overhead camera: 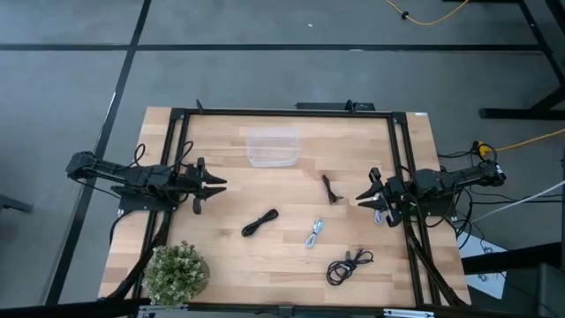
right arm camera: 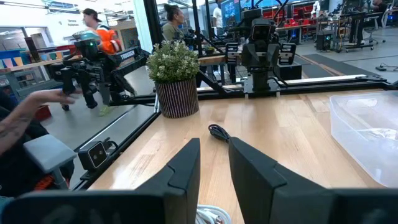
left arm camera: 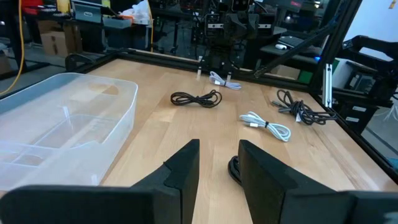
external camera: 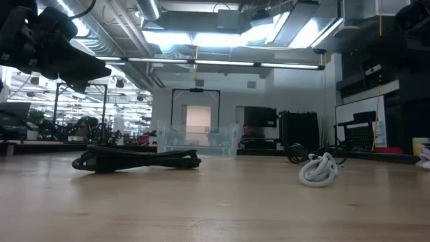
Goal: Pick and place USB-C Cables
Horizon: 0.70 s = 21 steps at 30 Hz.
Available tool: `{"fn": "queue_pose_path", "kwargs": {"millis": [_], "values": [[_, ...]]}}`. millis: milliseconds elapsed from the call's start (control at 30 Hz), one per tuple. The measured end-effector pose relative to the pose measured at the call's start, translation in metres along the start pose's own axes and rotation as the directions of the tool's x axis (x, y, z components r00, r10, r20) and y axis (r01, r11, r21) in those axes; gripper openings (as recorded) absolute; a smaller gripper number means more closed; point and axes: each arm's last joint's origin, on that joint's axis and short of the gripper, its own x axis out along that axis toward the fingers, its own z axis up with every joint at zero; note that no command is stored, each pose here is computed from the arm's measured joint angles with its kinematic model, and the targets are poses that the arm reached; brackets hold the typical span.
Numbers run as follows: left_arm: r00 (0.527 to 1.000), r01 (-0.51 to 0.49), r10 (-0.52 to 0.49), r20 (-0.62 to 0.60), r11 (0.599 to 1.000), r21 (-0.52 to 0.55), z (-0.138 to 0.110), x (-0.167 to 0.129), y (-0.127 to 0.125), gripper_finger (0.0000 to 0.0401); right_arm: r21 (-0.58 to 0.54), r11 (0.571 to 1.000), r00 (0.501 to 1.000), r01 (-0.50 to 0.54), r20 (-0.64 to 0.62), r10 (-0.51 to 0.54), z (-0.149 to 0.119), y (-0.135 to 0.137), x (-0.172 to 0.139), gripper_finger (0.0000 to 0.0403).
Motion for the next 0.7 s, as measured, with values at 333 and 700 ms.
{"fn": "queue_pose_path", "kwargs": {"millis": [333,700], "values": [[0.996,-0.047,0.048,0.079,0.999,-0.012,0.007,0.000,0.001,0.0105,0.033,0.999,0.998,0.016,0.059,-0.018,0.005,0.000,0.000,0.0090],[0.833,-0.059,0.127,0.538,0.988,-0.142,0.054,-0.014,0.002,0.0105,-0.125,0.990,0.816,0.071,0.577,0.015,0.055,0.006,-0.017,0.0090]]}}
